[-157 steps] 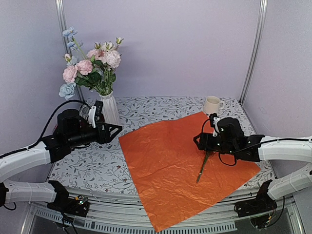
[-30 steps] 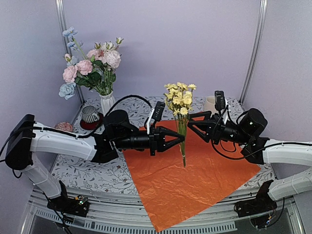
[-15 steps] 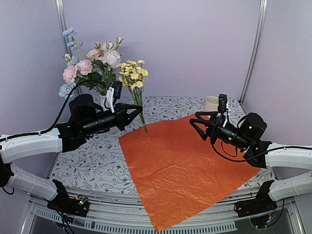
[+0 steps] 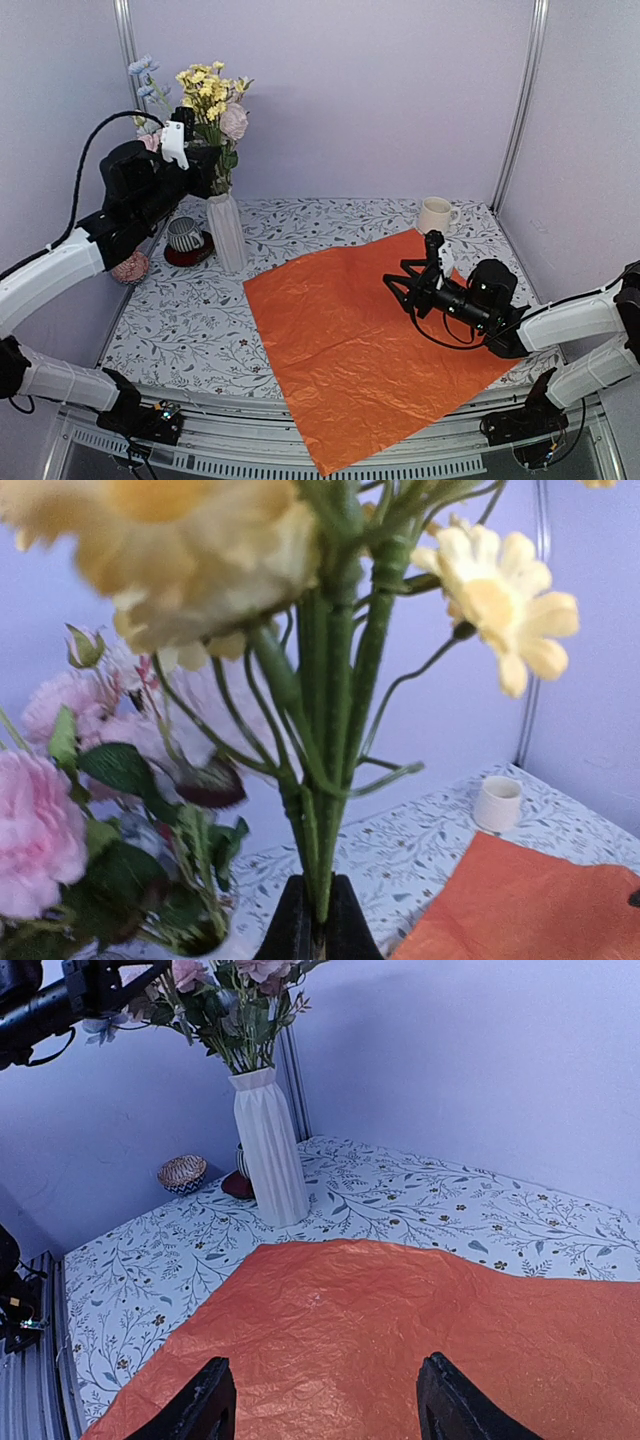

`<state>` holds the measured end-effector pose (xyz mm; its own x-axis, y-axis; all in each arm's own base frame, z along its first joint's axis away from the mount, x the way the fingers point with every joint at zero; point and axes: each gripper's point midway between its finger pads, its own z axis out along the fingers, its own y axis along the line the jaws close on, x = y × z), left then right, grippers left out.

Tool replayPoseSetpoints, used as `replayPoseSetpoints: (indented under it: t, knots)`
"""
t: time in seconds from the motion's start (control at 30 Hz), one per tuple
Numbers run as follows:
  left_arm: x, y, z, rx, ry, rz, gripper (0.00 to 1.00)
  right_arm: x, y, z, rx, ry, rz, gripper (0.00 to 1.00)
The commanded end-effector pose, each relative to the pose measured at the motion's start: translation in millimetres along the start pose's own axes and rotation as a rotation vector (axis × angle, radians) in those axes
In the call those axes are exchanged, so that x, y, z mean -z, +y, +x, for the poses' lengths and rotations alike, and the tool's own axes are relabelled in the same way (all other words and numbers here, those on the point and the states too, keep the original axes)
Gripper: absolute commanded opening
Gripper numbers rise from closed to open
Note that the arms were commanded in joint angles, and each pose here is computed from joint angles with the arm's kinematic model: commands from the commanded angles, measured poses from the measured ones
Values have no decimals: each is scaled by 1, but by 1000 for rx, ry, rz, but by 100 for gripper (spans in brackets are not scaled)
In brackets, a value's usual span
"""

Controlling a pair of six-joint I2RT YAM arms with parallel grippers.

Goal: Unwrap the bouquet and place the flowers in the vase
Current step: Place the fake flower in the vase.

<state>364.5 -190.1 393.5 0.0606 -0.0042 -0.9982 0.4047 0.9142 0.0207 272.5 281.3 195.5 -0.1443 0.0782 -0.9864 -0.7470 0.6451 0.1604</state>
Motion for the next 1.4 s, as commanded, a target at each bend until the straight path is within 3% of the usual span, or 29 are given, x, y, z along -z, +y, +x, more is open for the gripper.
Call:
replayPoseSetpoints:
  t: [0.0,0.27,0.87,1.37]
  knots:
    - [-25,34,-1,-134,28,-125,0,1,2,-20,34,-85,-7,64]
    - [-48,57,4,-166,6,-152,0,0,3,-20,44,-77,-14,65]
    - [-47,82,43,-138,-92,-179,0,-3,4,-17,49,-63,-22,65]
    - [-56,80,118,-87,28,-164,0,-8,5,-13,40,-41,-28,65]
